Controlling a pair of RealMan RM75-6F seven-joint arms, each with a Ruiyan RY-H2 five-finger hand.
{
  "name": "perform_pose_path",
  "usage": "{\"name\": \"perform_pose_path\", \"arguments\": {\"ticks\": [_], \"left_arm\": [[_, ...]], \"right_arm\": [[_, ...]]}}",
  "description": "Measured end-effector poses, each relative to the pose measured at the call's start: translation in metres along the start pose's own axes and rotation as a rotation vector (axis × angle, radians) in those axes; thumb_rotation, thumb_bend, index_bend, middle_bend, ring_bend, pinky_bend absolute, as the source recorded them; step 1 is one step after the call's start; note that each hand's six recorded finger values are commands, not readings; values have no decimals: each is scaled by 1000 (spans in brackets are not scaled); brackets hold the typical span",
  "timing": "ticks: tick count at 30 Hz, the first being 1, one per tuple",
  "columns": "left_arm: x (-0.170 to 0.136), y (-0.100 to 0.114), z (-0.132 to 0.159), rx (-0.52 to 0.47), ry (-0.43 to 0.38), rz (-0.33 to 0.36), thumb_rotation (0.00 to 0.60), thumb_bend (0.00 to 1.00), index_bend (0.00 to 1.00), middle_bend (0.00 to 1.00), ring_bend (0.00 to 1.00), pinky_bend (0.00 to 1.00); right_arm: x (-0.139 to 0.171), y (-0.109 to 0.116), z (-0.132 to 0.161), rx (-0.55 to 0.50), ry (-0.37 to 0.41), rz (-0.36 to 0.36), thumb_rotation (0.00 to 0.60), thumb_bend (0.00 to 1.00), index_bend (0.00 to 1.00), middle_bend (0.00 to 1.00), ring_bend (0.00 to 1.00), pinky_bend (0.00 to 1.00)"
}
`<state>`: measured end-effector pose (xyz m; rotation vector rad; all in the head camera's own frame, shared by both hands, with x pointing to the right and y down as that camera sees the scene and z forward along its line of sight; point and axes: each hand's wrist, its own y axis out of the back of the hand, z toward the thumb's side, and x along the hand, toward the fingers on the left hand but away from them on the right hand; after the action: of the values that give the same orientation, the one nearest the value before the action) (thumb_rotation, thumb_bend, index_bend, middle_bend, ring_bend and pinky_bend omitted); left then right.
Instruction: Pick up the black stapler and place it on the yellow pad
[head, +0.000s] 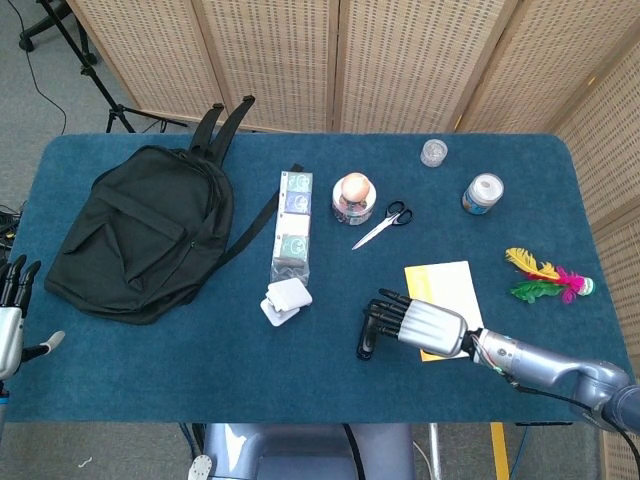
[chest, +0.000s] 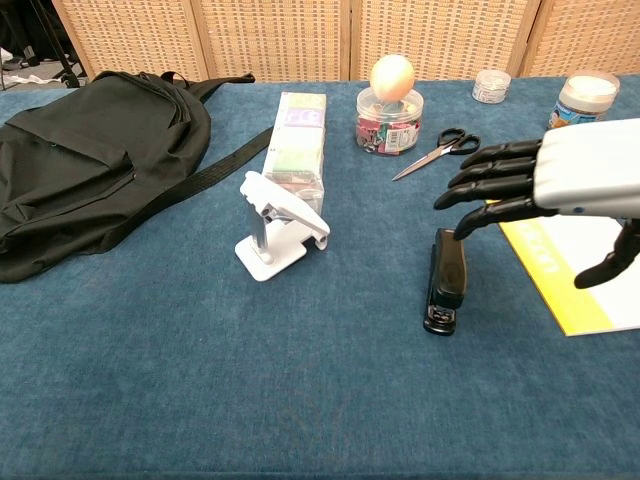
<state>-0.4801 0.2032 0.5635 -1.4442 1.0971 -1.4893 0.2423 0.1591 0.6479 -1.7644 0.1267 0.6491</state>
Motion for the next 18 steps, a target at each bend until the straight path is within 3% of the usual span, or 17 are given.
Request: {"name": "perform_pose_path", "arguments": {"ticks": [13,18], "left_arm": [[4,-4,-5,0,19,-18,600,0,0,0,0,0],[5,-3,-7,-4,26,-16,600,0,0,0,0,0]], "right_arm": [[-59,-5,12,25,42,21,600,202,188,105,41,90],[-67,-11,13,19,40,24,600,320,310,237,188,174]]}}
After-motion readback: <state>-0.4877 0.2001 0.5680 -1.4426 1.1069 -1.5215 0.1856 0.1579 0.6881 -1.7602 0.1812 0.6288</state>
